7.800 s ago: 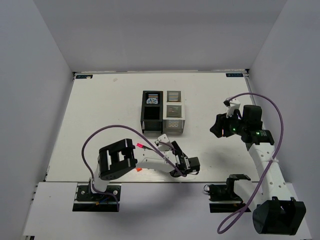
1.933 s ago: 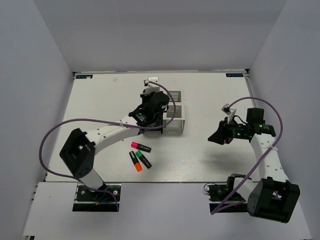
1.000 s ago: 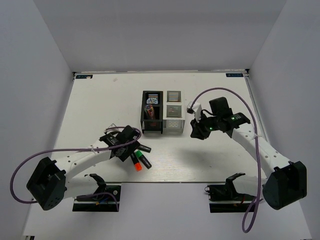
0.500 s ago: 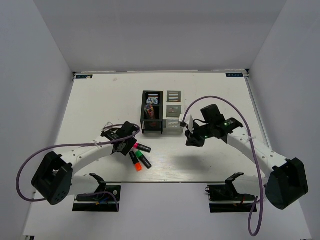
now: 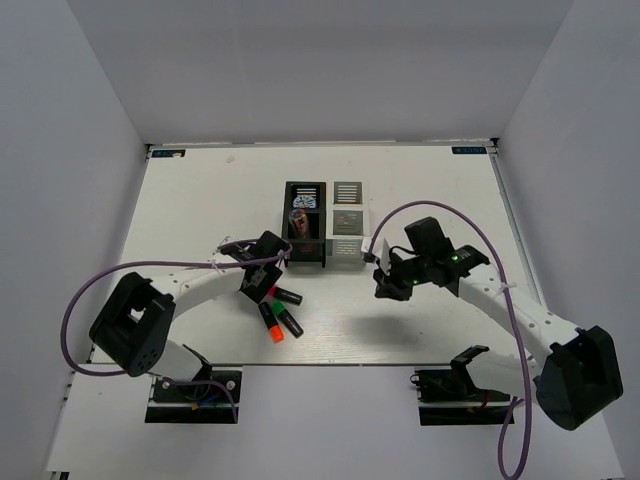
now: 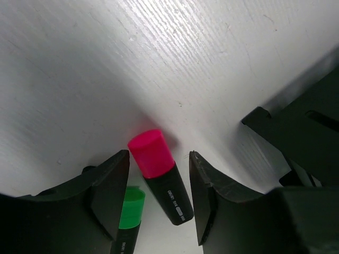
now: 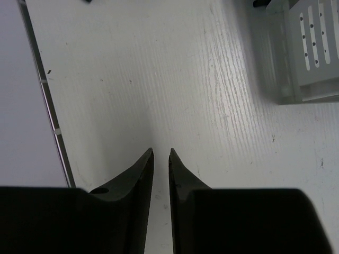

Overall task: Sort the stationery into containers
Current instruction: Pick up the pen from the center of the board.

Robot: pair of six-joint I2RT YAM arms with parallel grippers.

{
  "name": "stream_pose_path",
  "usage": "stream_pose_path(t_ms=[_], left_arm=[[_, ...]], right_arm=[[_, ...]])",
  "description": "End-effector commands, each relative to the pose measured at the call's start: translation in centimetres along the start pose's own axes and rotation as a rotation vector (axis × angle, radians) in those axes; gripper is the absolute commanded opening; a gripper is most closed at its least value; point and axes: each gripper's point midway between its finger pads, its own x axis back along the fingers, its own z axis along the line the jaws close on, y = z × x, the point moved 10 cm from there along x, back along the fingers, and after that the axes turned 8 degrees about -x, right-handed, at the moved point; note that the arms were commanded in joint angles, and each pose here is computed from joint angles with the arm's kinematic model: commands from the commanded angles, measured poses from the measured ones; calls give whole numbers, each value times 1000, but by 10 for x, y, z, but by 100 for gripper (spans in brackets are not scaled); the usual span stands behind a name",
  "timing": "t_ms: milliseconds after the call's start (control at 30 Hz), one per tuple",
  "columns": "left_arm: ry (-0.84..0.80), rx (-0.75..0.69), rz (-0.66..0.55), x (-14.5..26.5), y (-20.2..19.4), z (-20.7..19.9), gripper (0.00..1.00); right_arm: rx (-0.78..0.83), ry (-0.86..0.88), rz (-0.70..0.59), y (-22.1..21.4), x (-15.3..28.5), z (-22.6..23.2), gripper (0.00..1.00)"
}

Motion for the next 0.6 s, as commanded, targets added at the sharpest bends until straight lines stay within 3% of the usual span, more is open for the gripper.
stream_pose_path(t_ms=[0,367,500,567], left_arm=[[32,156,-54,2,12,-10,59],[146,136,16,-18,2,-11,53],[161,119,54,-21,-1,-11,39],[156,108,72,-20,-2,-11,23]], right_arm=[[47,-15,-35,3,2,1,21],[47,-20,-59,0,7,7,24],[49,-36,-70,0,11,8,31],[47,-42,-75,0,13,10,34]])
